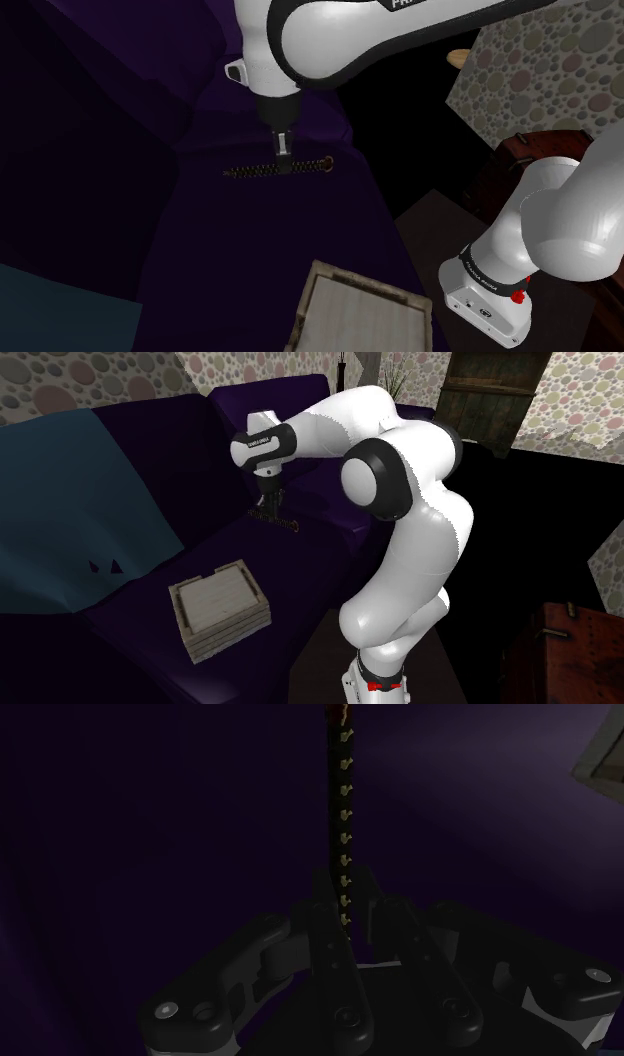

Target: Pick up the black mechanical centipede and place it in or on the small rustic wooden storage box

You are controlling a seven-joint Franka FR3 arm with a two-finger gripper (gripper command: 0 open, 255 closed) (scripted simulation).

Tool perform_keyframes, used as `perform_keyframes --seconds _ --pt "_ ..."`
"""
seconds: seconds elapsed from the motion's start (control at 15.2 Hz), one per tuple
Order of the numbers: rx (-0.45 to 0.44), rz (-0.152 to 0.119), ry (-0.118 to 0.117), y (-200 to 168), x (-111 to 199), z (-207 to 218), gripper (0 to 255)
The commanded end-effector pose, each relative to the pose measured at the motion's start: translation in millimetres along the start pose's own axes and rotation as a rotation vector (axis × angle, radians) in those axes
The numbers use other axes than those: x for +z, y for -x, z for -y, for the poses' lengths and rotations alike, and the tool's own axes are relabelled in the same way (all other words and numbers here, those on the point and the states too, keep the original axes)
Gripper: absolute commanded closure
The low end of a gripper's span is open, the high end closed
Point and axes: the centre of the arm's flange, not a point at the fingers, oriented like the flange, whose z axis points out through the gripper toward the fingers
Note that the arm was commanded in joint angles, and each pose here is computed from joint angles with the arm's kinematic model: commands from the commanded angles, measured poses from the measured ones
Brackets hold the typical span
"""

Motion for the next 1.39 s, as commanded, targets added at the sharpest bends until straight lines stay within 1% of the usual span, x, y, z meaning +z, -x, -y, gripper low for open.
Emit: perform_keyframes --seconds 0.0,0.92,1.32 --pt "0.000 0.000 0.000 1.5 -12.1 0.3 255" --pt "0.000 0.000 0.000 5.1 -84.8 2.9 255" --pt "0.000 0.000 0.000 24.0 -84.7 79.8 255"
